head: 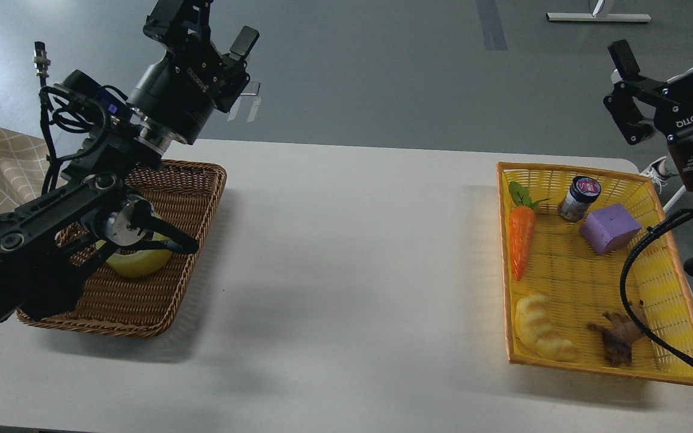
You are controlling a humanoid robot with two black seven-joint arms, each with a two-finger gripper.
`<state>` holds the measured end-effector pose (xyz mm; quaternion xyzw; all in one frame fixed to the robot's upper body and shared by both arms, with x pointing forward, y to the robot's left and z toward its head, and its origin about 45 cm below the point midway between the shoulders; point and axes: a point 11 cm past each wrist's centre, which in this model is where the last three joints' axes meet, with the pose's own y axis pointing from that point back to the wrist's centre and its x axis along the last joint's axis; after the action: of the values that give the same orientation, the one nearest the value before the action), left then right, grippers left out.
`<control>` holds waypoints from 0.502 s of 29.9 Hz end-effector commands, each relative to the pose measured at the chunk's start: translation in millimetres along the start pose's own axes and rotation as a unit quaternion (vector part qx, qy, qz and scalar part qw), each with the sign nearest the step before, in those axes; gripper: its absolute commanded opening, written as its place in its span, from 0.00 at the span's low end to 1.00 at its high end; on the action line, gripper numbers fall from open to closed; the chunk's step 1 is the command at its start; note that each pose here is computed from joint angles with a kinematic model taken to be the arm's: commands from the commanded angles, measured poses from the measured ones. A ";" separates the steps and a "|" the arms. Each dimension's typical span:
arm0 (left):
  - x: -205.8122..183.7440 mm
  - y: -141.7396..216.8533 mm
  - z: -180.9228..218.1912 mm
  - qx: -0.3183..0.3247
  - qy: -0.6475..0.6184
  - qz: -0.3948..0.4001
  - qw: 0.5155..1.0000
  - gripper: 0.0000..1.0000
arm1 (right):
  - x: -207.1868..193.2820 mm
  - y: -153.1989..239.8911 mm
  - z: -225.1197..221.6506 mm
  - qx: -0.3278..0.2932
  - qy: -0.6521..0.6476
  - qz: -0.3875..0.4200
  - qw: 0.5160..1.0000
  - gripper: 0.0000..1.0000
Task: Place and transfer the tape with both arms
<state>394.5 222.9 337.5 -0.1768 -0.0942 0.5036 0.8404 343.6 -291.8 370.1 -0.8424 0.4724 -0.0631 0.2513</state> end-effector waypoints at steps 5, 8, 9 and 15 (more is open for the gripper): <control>-20.0 -2.7 -5.5 -0.044 0.113 0.011 0.993 0.98 | -26.8 -14.4 17.5 0.035 -0.065 -0.002 0.997 1.00; -10.6 -6.7 14.2 -0.081 0.144 -0.007 0.986 0.98 | -34.0 -26.3 14.8 0.042 -0.063 -0.016 0.997 1.00; -6.9 -7.6 19.2 -0.090 0.152 -0.005 0.984 0.98 | -35.6 -28.5 15.7 0.039 -0.060 -0.019 0.997 1.00; 2.1 -4.9 23.4 -0.093 0.189 0.002 0.978 0.98 | -33.5 -40.5 28.4 0.013 -0.036 -0.004 0.999 1.00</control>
<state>392.8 223.0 361.4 -0.3335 0.0129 0.4499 0.8283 360.0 -242.0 370.0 -0.8409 0.4540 -0.0351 0.2923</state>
